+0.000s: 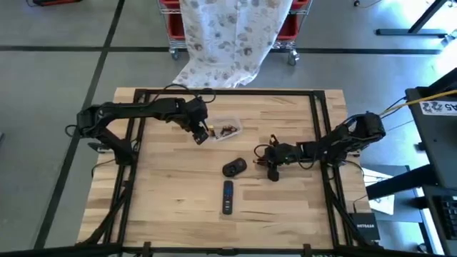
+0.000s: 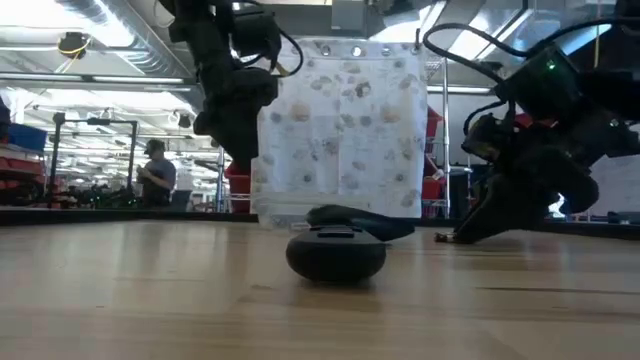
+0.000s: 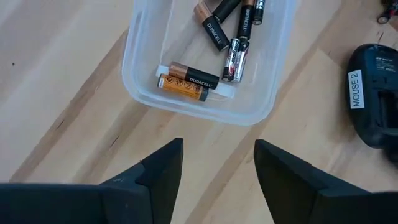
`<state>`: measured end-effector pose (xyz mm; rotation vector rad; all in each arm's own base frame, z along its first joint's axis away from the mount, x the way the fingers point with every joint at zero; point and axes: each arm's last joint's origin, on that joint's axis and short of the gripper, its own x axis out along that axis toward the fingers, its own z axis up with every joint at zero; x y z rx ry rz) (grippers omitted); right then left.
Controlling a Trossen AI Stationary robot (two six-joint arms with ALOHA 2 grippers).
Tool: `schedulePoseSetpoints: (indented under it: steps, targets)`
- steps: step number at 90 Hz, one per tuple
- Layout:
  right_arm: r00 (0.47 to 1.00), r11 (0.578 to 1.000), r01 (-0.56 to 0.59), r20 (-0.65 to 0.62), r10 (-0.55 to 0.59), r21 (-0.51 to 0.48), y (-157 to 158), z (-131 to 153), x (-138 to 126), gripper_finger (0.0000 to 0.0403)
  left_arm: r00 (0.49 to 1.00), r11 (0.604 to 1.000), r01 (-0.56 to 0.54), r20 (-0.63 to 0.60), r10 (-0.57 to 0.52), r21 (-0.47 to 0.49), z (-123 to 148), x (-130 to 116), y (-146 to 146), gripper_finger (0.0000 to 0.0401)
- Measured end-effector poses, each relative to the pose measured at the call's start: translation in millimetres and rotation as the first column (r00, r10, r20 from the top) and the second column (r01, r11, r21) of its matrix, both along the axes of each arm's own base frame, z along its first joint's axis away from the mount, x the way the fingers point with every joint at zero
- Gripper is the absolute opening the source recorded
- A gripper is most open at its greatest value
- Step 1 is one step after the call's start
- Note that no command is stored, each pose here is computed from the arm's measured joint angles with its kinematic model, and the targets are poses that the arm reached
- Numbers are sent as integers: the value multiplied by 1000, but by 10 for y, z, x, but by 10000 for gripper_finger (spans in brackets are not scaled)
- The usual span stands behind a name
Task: Insert battery
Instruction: Insert the silver battery into the mouse
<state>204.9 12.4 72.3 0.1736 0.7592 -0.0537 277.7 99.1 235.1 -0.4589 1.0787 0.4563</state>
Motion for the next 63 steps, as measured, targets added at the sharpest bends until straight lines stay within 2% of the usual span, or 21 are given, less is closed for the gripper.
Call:
schedulePoseSetpoints:
  steps: [20,35,50,63]
  targets:
    - [996,989,91,3,-92,114,2,57,8,7,1000,1000,7,-2,-7,3,0,-1,1,180]
    - [997,985,77,-17,-75,154,6,325,111,7,1000,1000,19,-2,-19,4,0,5,-15,180]
    - [999,999,-28,-33,30,37,-9,848,310,6,997,997,74,-9,-74,24,0,26,-79,180]
    - [986,986,-166,13,166,-25,-75,1224,515,6,993,992,119,-14,-119,32,-1,52,-166,180]
